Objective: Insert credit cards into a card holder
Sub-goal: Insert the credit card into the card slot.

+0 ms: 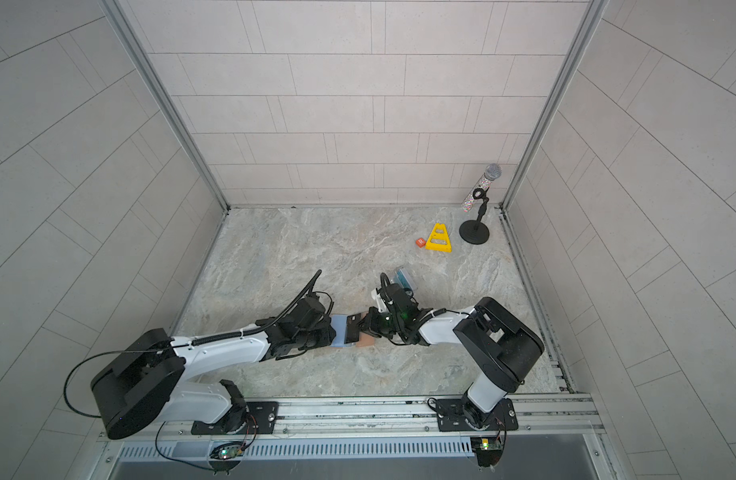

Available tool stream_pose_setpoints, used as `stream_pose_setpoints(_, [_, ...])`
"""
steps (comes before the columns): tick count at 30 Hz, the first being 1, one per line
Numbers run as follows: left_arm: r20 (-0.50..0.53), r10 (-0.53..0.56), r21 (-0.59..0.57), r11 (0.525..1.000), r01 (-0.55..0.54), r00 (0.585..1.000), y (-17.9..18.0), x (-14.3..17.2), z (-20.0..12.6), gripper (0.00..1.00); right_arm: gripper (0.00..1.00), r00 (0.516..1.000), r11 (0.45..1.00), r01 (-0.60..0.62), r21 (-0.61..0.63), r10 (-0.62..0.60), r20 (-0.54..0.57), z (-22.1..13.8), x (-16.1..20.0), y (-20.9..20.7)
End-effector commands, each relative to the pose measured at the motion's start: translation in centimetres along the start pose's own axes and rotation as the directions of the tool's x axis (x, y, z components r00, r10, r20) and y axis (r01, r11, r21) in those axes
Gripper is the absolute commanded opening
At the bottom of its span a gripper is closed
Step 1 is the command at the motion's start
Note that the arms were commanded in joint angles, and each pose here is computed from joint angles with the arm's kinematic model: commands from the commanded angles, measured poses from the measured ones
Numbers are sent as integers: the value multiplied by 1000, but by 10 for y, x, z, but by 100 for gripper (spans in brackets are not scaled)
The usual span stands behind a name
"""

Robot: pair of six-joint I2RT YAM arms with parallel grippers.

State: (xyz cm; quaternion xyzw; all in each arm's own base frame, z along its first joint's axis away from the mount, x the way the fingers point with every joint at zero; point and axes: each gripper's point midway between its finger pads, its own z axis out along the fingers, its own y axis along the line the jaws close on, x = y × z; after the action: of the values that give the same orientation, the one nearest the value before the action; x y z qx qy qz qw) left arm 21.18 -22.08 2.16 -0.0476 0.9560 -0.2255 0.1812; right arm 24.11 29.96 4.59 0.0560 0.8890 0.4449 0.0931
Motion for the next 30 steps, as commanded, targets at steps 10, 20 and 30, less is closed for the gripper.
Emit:
stream_pose_setpoints(10, [-39, 9, -71, 997, -12, 999, 22, 16, 3, 27, 0, 998, 999, -40, 20, 41, -37, 11, 11, -14])
stream_pose_setpoints(20, [-40, 7, -73, 997, -10, 999, 23, 16, 4, 27, 0, 997, 999, -39, 33, 41, -58, 20, 15, -19])
stream_pose_setpoints(30, [-39, 11, -76, 997, -14, 999, 23, 16, 3, 27, 6, 997, 997, -28, 69, 33, -63, 22, 17, -25])
